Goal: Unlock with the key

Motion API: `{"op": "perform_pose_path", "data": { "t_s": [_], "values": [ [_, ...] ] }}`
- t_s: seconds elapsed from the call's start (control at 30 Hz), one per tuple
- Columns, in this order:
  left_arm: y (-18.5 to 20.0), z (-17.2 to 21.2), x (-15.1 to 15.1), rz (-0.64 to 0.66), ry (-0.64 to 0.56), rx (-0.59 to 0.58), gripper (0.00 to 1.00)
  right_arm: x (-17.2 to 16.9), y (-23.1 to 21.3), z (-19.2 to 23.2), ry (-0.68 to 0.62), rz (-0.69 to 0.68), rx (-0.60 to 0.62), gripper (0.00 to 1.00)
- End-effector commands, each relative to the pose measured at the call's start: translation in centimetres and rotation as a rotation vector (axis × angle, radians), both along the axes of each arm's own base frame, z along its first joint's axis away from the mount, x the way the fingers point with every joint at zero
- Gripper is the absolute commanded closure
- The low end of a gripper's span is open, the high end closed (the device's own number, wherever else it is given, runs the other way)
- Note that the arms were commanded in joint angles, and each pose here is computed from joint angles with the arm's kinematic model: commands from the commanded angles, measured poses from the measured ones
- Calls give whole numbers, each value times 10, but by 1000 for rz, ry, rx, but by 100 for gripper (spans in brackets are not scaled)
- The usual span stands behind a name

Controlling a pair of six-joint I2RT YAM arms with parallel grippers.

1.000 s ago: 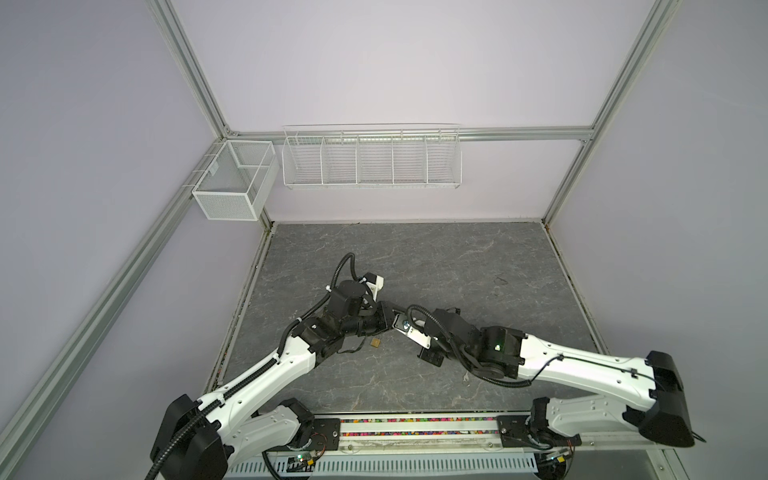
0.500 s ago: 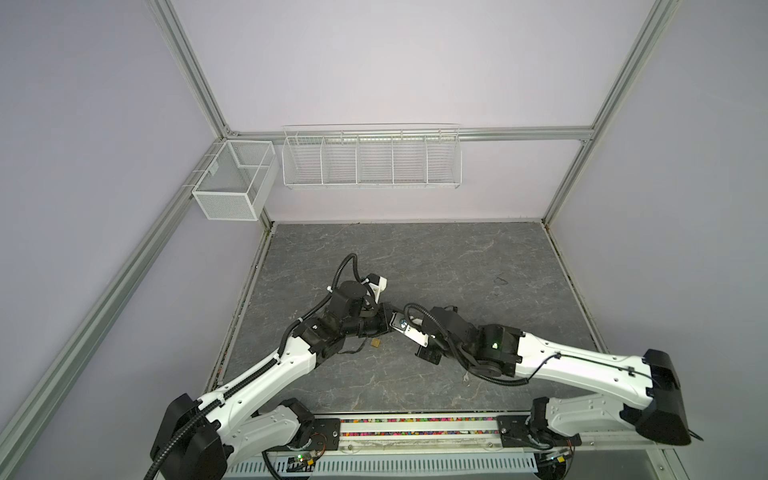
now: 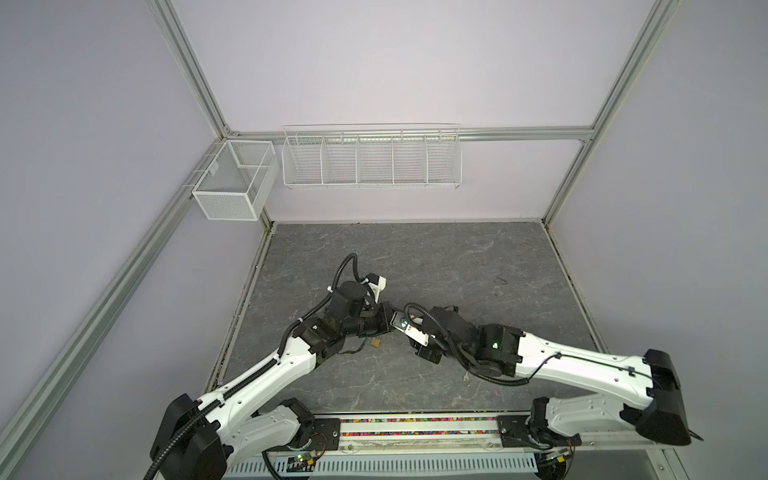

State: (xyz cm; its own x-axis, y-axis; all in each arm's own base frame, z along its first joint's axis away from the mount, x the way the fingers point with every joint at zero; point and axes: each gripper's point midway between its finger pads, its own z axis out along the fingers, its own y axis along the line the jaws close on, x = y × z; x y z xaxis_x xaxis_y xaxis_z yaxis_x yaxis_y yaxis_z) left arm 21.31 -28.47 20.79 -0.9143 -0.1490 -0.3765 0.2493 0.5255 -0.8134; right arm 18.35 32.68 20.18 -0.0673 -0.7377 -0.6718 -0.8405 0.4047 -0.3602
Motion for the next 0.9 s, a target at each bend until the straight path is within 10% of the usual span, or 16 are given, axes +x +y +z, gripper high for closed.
{"op": "perform_pose_path", "data": {
  "t_s": [0.0,0.4,0.87],
  "values": [
    [3,32,14,50,-124,-16,100,-8,-2,16,23,13,47,46],
    [7,138,40,136,-631,-176,100,2,-33,93,477,-69,632,30],
    [-21,210,26,59,-723,-452,100,24,-30,185,656,91,1039,35]
  ]
}}
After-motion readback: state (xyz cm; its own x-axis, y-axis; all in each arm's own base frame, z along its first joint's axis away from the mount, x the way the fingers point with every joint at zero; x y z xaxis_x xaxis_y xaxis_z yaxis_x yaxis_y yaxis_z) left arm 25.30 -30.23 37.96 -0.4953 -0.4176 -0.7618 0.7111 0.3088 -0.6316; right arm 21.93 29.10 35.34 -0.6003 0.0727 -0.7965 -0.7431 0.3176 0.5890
